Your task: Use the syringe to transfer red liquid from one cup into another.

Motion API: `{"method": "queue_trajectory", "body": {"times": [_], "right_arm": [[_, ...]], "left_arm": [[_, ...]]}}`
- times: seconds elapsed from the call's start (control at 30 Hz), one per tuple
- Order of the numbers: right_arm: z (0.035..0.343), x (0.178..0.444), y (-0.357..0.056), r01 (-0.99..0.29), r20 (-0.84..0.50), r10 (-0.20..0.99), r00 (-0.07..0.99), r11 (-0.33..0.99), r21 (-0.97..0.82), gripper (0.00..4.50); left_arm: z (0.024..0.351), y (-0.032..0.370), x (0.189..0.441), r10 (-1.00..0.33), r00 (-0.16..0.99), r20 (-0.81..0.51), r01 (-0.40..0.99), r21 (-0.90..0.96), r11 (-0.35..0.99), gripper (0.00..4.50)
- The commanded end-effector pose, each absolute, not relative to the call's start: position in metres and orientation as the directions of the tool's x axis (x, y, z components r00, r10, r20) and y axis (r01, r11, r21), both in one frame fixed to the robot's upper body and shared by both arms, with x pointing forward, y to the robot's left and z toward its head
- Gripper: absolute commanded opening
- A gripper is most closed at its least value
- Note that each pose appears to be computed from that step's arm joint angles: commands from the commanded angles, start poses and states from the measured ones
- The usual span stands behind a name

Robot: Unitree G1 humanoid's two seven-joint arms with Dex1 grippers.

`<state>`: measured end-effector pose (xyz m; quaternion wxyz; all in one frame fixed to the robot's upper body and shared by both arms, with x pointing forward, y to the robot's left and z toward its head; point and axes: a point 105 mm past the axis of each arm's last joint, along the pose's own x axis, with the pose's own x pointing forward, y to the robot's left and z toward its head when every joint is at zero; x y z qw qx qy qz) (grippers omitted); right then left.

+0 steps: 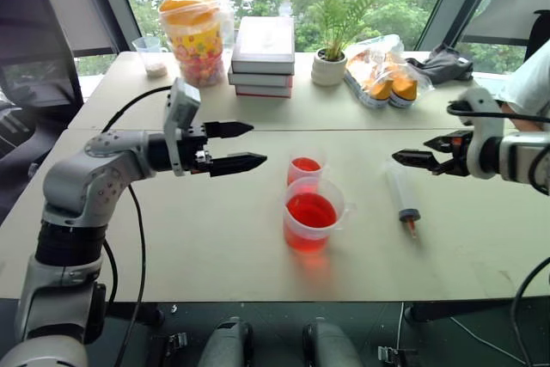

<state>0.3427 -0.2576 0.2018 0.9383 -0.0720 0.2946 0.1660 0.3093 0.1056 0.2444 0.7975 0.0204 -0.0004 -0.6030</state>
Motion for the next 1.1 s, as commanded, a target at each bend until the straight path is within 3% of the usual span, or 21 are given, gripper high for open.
{"method": "queue_trajectory", "body": {"times": [0.03, 0.33, 0.53, 0.63, 0.77, 0.8, 0.97, 1.03, 1.1], "right_arm": [[0.188, 0.352, -0.274, -0.257, -0.643, 0.163, 0.748, 0.965, -0.054, 4.46], [0.145, 0.366, -0.268, -0.264, -0.752, 0.174, 0.636, 0.965, 0.0, 4.46], [0.129, 0.378, -0.265, -0.264, -0.765, 0.184, 0.618, 0.964, 0.019, 4.46], [0.124, 0.381, -0.264, -0.277, -0.774, 0.185, 0.606, 0.961, 0.013, 3.63], [0.119, 0.381, -0.262, -0.306, -0.785, 0.185, 0.591, 0.952, -0.006, 1.63], [0.119, 0.38, -0.261, -0.316, -0.786, 0.187, 0.589, 0.949, -0.011, 1.41], [0.15, 0.382, -0.261, -0.343, -0.731, 0.177, 0.659, 0.936, -0.083, 1.41], [0.183, 0.387, -0.259, -0.344, -0.636, 0.19, 0.748, 0.931, -0.126, 1.41], [0.232, 0.385, -0.237, -0.396, -0.46, 0.314, 0.831, 0.914, -0.092, 1.41]], "left_arm": [[0.256, 0.096, 0.307, -0.968, 0.251, -0.006, 0.964, 0.09, 0.25, 4.5], [0.257, 0.088, 0.305, -0.966, 0.258, 0.004, 0.962, 0.096, 0.257, 4.5], [0.257, 0.087, 0.303, -0.965, 0.263, 0.006, 0.96, 0.098, 0.262, 4.5], [0.258, 0.087, 0.303, -0.965, 0.263, 0.005, 0.96, 0.102, 0.262, 4.5], [0.256, 0.087, 0.305, -0.965, 0.263, 0.003, 0.96, 0.103, 0.262, 4.5], [0.256, 0.087, 0.305, -0.965, 0.262, 0.003, 0.96, 0.104, 0.261, 4.5], [0.254, 0.09, 0.308, -0.967, 0.257, 0.0, 0.961, 0.106, 0.255, 4.5], [0.254, 0.092, 0.31, -0.967, 0.254, -0.002, 0.961, 0.109, 0.252, 4.5], [0.254, 0.092, 0.312, -0.968, 0.25, -0.003, 0.962, 0.114, 0.248, 4.5]]}}
